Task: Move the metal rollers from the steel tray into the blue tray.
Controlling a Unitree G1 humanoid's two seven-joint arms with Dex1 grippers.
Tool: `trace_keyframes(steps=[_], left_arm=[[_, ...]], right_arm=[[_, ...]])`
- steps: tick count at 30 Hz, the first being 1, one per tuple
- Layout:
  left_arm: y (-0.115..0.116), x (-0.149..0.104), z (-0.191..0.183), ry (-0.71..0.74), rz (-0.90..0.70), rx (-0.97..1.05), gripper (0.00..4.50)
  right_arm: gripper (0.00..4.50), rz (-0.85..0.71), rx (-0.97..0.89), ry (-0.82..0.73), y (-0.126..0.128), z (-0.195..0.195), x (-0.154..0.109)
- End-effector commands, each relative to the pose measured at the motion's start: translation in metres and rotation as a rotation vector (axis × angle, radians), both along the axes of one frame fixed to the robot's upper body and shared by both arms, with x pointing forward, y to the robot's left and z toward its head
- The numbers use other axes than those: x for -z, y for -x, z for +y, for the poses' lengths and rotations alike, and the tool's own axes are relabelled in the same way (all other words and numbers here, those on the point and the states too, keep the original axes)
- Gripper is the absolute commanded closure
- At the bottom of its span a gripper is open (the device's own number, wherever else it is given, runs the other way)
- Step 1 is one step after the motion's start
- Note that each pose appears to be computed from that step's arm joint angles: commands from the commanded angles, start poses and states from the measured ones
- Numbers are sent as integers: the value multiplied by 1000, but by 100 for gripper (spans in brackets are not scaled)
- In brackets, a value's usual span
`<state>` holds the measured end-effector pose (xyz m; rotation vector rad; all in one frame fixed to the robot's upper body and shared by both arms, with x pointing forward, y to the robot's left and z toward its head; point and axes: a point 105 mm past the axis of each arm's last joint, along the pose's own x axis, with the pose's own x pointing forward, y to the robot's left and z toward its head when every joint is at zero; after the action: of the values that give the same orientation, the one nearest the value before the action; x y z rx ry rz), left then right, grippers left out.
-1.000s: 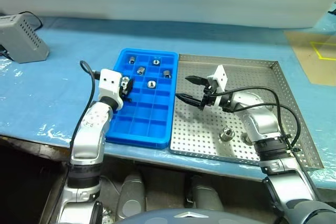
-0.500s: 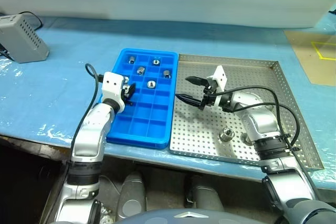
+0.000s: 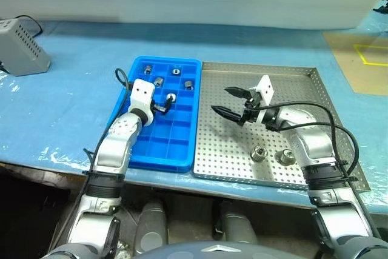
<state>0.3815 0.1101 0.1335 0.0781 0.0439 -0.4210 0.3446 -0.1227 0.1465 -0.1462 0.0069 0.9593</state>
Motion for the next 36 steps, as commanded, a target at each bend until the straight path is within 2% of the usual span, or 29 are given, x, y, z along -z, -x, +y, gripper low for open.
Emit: trace_keyframes(steps=[1, 3, 6, 10, 14, 19, 24, 27, 36], left_arm=[[-2, -40, -34, 83, -115, 177, 1], [-7, -55, -55, 117, -131, 277, 1], [-13, -62, -79, 133, -126, 384, 1], [-22, -49, -113, 51, -107, 510, 1], [-26, -42, -140, 56, -80, 585, 1], [-22, -27, -164, 0, -42, 664, 1], [-21, -6, -173, -92, 1, 664, 1], [-27, 6, -167, -171, 9, 596, 1], [-26, 30, -164, -178, 72, 528, 1]], right_arm=[[0, -71, 38, -11, 5, -10, -21], [0, -73, 87, -4, 9, -20, -22], [0, -74, 156, -7, 13, -33, -23], [0, -66, 256, 15, 22, -55, -22], [0, -56, 330, 33, 37, -70, -20], [0, -57, 419, 45, 54, -86, -18], [0, -53, 471, 42, 66, -95, -17], [0, -50, 489, 34, 71, -98, -17], [0, -44, 473, 27, 72, -96, -19]])
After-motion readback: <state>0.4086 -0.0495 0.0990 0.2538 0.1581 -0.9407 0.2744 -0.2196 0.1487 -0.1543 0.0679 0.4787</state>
